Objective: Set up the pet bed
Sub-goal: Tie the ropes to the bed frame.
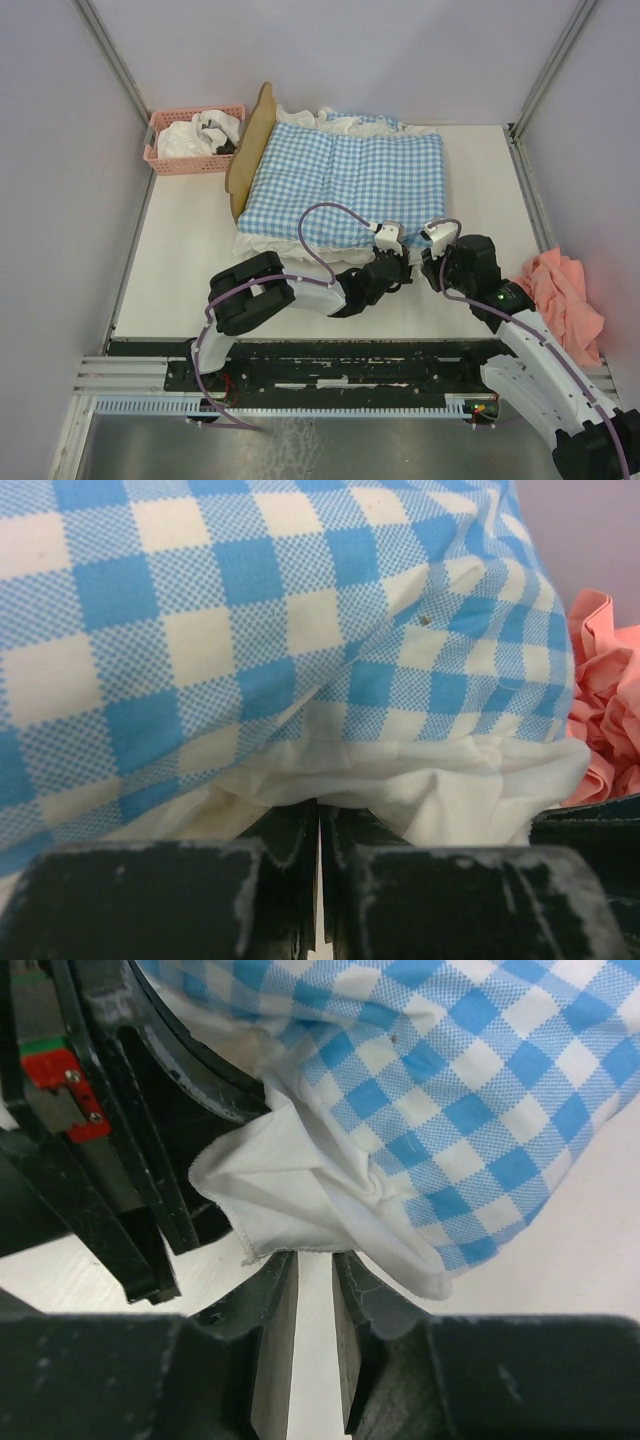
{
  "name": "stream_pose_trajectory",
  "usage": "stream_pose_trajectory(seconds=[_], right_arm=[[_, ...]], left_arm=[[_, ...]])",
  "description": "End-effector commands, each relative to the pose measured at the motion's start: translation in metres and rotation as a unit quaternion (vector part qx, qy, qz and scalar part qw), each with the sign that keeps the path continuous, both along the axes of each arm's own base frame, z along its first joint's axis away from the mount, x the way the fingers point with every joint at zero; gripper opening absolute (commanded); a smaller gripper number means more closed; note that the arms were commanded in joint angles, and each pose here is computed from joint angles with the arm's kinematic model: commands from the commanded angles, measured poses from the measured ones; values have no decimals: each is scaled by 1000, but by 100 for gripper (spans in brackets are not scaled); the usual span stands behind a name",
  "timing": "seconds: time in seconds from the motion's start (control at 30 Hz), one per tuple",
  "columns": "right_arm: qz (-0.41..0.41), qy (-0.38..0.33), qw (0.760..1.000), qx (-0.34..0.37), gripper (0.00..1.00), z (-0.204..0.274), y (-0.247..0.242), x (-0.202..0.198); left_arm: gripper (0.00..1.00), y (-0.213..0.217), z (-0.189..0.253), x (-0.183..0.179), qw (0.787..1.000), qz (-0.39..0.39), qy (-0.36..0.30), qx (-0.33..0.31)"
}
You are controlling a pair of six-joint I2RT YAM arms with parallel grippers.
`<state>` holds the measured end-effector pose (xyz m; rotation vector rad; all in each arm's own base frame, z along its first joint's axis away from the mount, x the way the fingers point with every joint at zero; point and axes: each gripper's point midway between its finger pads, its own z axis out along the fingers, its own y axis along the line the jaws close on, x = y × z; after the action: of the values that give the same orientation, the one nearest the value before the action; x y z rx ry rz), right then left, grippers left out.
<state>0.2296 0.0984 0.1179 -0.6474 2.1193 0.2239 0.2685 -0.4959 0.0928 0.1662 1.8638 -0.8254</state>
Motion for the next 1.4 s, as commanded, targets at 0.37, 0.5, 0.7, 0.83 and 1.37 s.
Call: stream_pose_trajectory(seconds=[0.37, 0.5, 0.7, 0.83, 1.37], right_arm=[[-157, 59, 970, 179, 39, 35, 16, 4], [-184, 59, 956, 222, 41, 36, 18, 3], [-237, 69, 938, 244, 39, 38, 10, 1], [-239, 112, 929, 259, 38, 38, 19, -6], [-352, 53, 887, 296, 45, 7, -18, -8]], left_arm=[[3, -5, 43, 6, 998, 24, -8, -57], [3, -2, 40, 6, 998, 27, -8, -54], [3, -1, 37, 5, 998, 29, -4, -52], [3, 1, 34, 6, 998, 33, 0, -52], [3, -3, 39, 7, 998, 32, 0, -51]])
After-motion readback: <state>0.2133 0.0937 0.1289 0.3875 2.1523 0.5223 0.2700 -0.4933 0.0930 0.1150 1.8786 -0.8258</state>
